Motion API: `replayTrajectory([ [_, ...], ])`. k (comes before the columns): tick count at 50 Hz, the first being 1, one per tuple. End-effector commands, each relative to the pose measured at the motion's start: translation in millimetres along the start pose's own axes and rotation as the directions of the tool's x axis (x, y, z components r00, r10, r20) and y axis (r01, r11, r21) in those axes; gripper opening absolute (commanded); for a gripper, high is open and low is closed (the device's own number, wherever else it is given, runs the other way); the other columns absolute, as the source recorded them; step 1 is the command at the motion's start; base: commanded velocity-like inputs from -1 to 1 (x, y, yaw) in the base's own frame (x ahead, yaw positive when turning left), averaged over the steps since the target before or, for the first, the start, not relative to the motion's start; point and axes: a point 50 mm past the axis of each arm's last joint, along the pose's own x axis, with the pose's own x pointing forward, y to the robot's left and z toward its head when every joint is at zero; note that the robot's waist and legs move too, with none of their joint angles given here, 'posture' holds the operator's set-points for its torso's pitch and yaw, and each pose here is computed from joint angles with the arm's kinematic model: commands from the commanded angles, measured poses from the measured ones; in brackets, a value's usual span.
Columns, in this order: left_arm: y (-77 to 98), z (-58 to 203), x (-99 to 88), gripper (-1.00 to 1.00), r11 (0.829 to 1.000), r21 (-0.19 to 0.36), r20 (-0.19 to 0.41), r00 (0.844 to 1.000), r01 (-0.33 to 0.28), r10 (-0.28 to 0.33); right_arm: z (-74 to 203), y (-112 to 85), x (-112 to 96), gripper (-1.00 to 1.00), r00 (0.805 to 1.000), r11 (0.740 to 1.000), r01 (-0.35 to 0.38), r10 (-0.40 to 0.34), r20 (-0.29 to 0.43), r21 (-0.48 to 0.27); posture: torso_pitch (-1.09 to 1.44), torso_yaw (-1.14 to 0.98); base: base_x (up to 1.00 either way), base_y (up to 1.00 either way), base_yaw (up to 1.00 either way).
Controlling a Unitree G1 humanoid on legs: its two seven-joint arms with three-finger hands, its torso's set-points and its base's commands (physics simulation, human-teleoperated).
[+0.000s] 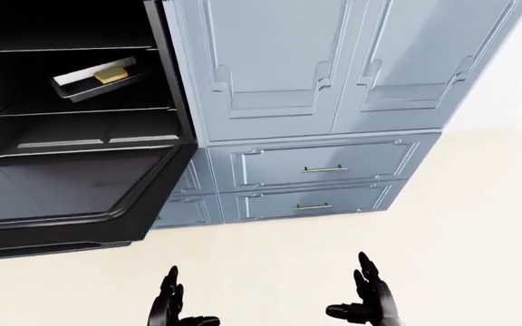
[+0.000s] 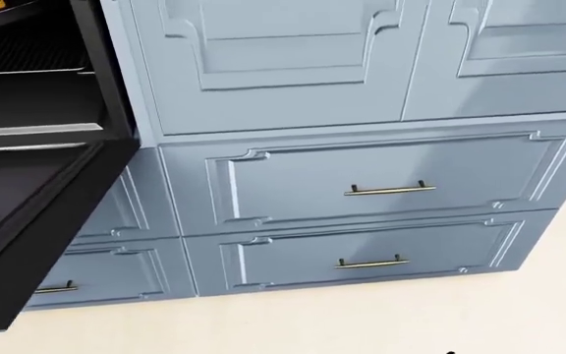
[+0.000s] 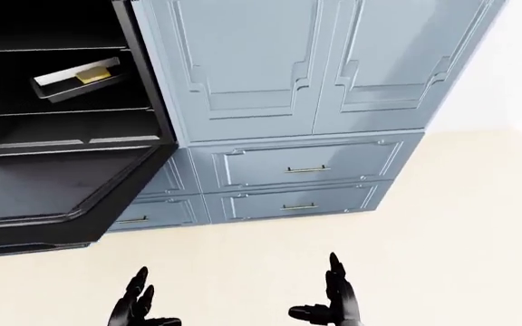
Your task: Close the oven door.
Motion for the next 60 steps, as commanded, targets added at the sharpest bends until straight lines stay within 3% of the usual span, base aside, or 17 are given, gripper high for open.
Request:
replayTrajectory([
  [1, -1.5, 10.5, 4.5, 1.0, 1.0, 0.016, 0.056, 0.998, 0.011, -0.012, 11.4, -4.1, 3.8, 1.0, 0.998, 1.0, 0.012, -0.011, 0.061, -0.014, 0.0, 0.0, 0.16, 0.0, 0.0],
  [16, 6.6, -2.6, -3.9, 1.0, 1.0, 0.002, -0.006, 1.0, -0.012, 0.012, 4.0, -9.7, -0.8, 1.0, 0.999, 0.999, 0.036, -0.036, 0.024, -0.009, 0.0, 0.0, 0.16, 0.0, 0.0],
  [60, 7.8, -2.8, -4.8, 1.0, 1.0, -0.003, 0.0, 1.0, -0.026, 0.026, 7.8, -11.7, 1.0, 1.0, 0.999, 0.999, 0.041, -0.04, 0.037, -0.011, 0.0, 0.0, 0.16, 0.0, 0.0],
])
